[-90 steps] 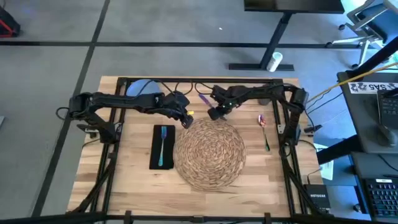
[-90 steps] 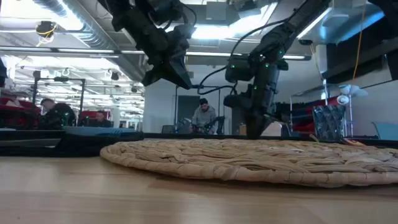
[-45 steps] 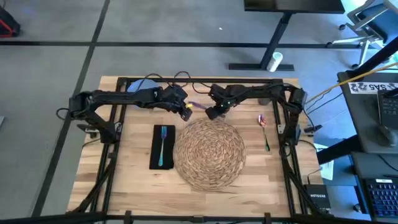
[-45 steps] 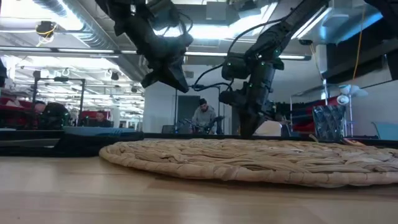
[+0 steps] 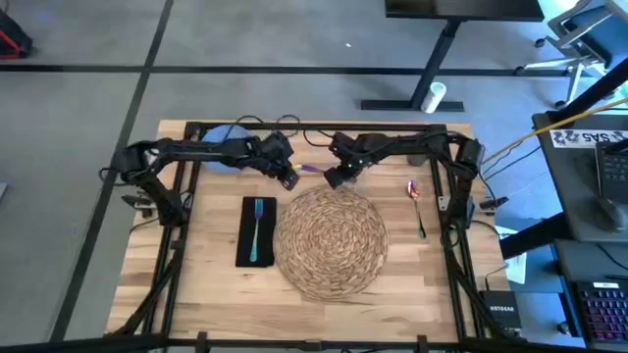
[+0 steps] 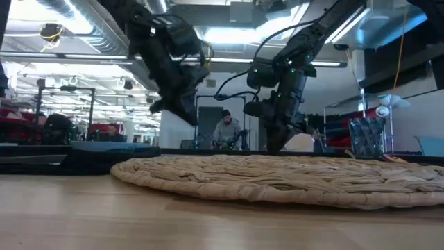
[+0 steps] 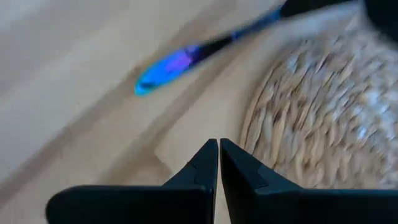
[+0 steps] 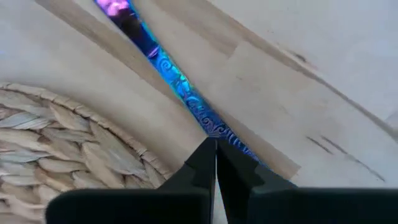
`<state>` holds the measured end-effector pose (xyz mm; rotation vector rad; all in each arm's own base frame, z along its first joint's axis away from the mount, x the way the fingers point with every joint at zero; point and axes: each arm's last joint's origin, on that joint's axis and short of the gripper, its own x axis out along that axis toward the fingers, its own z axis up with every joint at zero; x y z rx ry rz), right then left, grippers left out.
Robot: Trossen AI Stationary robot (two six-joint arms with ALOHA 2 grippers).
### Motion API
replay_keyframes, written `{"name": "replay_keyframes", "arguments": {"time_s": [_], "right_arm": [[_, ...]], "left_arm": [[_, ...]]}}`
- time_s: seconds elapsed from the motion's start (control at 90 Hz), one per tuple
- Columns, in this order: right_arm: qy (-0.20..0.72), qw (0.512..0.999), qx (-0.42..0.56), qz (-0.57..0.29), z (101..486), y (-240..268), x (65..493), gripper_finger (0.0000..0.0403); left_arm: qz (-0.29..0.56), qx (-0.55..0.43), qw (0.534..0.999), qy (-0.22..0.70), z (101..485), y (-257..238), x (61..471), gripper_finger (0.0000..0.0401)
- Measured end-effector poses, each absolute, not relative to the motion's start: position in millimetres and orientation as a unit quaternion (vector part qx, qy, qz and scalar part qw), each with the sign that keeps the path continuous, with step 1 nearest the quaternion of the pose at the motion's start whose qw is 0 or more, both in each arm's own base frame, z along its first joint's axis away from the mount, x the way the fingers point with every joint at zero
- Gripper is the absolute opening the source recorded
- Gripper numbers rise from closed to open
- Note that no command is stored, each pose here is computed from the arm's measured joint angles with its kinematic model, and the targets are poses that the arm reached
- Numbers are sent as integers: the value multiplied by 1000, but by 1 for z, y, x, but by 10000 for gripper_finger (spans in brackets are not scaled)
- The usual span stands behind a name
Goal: Set table place
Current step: Put the blue table knife on top of the brown placemat
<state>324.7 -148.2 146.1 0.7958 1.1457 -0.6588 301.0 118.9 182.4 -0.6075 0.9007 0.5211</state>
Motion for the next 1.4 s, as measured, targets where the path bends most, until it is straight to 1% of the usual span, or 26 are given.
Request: {"name": "replay_keyframes", "arguments": {"time_s": [0.2,0.433,0.567,0.678,0.822,1.011,1.256,1.4], "right_arm": [[516,718,341,-318,146,-150,324,0],[517,719,335,-322,147,-149,324,0],[504,732,349,-297,154,-148,326,0],[505,739,363,-259,157,-146,327,0],[522,732,372,-231,156,-144,325,0],[532,719,375,-244,150,-147,318,0],[551,688,402,-249,134,-147,300,0],[547,684,397,-273,130,-151,295,0]], "left_arm": [[268,-309,806,427,153,114,306,0],[296,-302,808,411,146,123,309,0],[303,-304,812,394,149,130,308,0],[311,-306,813,385,151,137,306,0],[321,-309,813,375,151,146,303,0],[320,-313,816,366,152,151,302,0],[308,-311,820,369,153,149,303,0],[305,-313,820,369,153,149,303,0]]}}
